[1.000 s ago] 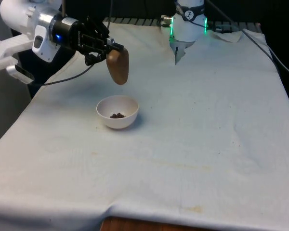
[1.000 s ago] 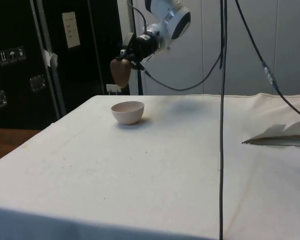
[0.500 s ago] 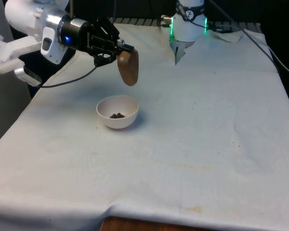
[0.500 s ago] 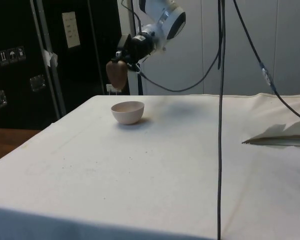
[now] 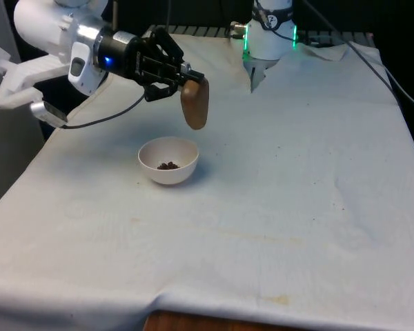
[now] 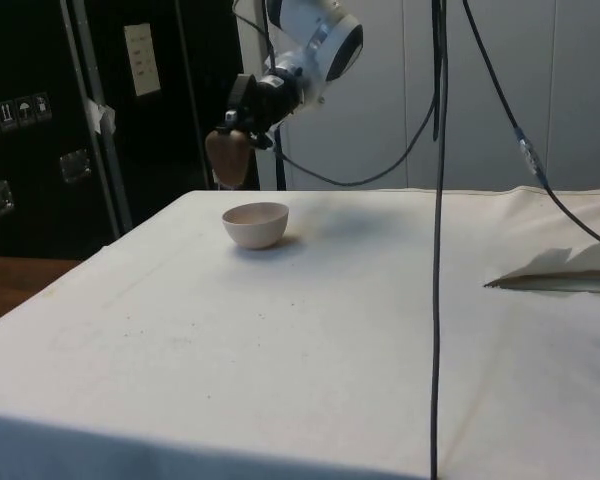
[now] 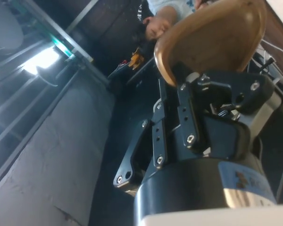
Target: Pour the coffee beans from the cup into the bowl.
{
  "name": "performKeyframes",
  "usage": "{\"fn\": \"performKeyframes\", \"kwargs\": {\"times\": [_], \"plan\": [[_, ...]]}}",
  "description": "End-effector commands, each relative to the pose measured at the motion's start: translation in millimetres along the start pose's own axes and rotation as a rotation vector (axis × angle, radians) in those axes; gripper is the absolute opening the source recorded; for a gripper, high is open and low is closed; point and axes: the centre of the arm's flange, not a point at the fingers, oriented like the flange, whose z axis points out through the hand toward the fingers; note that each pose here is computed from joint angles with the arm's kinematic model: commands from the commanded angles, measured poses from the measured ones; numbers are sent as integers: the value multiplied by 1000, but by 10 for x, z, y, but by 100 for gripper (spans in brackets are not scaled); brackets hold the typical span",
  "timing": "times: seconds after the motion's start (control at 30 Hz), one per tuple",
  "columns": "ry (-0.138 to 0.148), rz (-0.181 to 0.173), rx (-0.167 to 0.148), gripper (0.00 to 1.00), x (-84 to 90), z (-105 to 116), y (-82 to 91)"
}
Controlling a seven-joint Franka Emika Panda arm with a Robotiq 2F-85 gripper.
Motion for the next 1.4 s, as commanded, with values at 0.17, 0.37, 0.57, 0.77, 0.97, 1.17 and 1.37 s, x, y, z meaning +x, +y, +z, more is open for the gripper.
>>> {"fn": "performKeyframes", "kwargs": {"times": [0.17, 0.37, 0.57, 0.77, 0.97, 1.17, 1.37], "plan": [[-10, -17, -57, 3, 13, 91, -54], [-23, -30, -89, 3, 19, 163, -83], [-37, -42, -119, 3, 21, 236, -100], [-53, -54, -149, 3, 28, 312, -128], [-67, -67, -179, 3, 24, 392, -145], [-81, -83, -206, 3, 11, 467, -157], [-96, -105, -239, 3, 2, 567, -177]]}}
